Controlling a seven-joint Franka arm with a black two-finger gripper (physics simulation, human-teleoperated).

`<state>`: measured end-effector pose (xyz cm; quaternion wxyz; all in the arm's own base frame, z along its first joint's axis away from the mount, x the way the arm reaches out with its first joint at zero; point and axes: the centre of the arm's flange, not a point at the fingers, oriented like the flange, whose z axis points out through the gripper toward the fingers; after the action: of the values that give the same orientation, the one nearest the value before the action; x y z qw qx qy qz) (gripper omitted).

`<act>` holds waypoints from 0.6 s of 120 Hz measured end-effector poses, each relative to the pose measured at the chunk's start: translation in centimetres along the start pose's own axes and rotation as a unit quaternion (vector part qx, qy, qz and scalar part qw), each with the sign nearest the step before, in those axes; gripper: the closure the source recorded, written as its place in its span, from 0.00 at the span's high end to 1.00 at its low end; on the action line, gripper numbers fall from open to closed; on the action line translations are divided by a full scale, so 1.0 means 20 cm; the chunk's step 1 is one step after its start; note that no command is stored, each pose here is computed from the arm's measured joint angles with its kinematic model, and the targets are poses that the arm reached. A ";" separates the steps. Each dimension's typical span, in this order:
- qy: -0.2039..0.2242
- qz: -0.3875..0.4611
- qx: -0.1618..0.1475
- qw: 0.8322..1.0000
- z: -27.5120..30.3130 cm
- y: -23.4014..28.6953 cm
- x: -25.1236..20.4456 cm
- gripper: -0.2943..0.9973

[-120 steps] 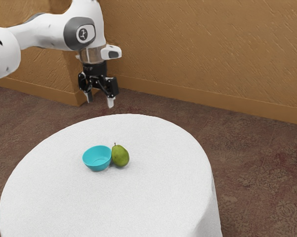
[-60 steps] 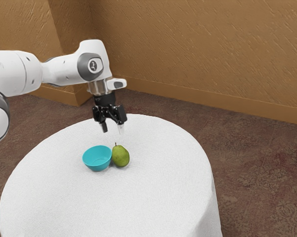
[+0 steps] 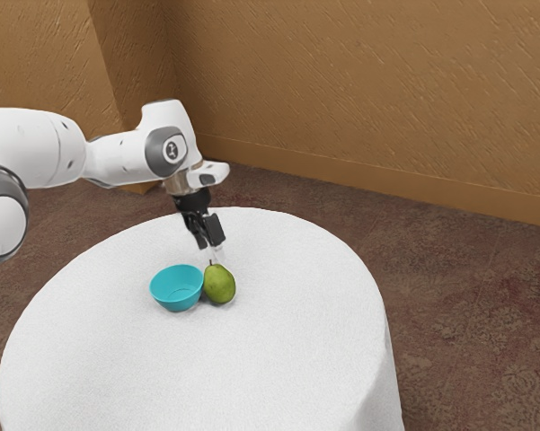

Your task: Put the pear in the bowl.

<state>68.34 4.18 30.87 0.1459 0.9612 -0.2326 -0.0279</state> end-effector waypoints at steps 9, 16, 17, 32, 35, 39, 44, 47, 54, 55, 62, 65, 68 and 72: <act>0.021 0.009 -0.020 1.000 0.00 0.01 0.02 0.77; 0.031 0.013 -0.038 0.999 0.03 0.02 0.02 0.77; 0.032 0.014 -0.040 0.999 0.04 0.02 0.02 0.77; 0.037 0.027 -0.061 0.997 0.13 0.01 0.01 0.77; 0.035 0.029 -0.065 0.997 0.15 0.01 0.01 0.77; 0.032 0.031 -0.069 0.997 0.18 0.00 -0.01 0.77; 0.030 0.035 -0.073 0.996 0.20 0.00 -0.02 0.77; 0.029 0.038 -0.075 0.996 0.22 0.00 -0.02 0.77; 0.027 0.044 -0.078 0.996 0.23 0.00 -0.03 0.77; 0.027 0.045 -0.078 0.996 0.24 0.00 -0.04 0.77; 0.026 0.051 -0.080 0.995 0.25 0.00 -0.04 0.77; 0.025 0.053 -0.081 0.995 0.26 0.00 -0.05 0.77; 0.025 0.056 -0.081 0.995 0.26 0.00 -0.05 0.77; 0.024 0.059 -0.082 0.995 0.27 0.00 -0.05 0.77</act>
<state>66.70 3.20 25.80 0.2315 0.9309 -0.2822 -0.0150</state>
